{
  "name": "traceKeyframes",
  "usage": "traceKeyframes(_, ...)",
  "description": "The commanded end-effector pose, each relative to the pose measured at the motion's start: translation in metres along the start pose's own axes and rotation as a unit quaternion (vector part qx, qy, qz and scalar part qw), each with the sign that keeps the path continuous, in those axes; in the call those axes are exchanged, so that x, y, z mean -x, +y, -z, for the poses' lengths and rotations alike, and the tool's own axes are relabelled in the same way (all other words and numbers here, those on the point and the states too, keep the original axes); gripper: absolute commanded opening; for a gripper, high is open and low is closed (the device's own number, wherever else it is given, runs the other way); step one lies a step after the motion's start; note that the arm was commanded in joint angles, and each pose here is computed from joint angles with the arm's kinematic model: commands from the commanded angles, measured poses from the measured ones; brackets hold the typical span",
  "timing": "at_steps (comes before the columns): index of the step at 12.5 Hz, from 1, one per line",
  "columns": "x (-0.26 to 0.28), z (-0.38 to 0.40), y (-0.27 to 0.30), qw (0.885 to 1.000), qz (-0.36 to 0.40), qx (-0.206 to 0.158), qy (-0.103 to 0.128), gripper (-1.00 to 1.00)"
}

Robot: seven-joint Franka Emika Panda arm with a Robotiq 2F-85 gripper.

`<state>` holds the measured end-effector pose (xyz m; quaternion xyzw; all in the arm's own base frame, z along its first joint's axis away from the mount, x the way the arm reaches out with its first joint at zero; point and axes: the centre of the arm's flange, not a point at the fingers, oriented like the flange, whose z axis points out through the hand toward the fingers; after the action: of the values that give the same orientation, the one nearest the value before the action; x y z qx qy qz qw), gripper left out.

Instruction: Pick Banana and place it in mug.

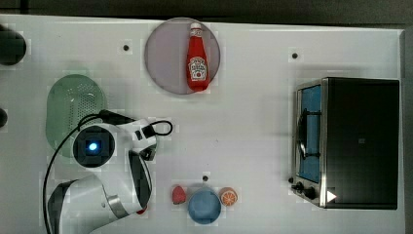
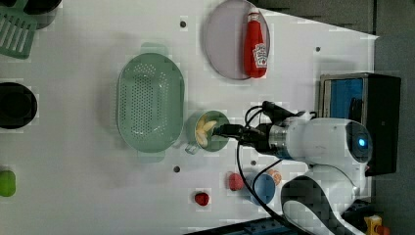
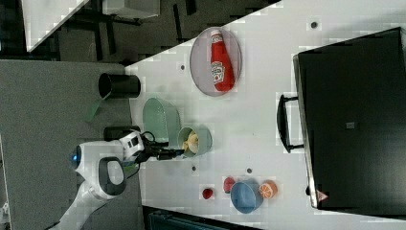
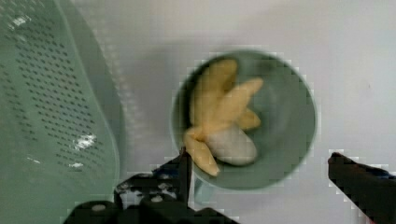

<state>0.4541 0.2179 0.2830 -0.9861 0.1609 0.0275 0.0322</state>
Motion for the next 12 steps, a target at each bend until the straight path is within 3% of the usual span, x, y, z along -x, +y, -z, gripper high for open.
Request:
traceKeyframes(1,-0.024,0.04,-0.008,0.998,-0.024,-0.035,0.051,1.0)
traceKeyframes(3,-0.038,0.085,0.013,0.996,-0.049,-0.026,0.064,1.0)
traceKeyframes(8,-0.077,0.229,0.112,0.986,-0.158,-0.001,0.049,1.0)
traceKeyframes(11,-0.1,0.305,0.175,0.975,-0.207,-0.01,0.087,1.0)
traceKeyframes(12,-0.1,0.32,0.192,0.972,-0.22,-0.003,0.082,1.0)
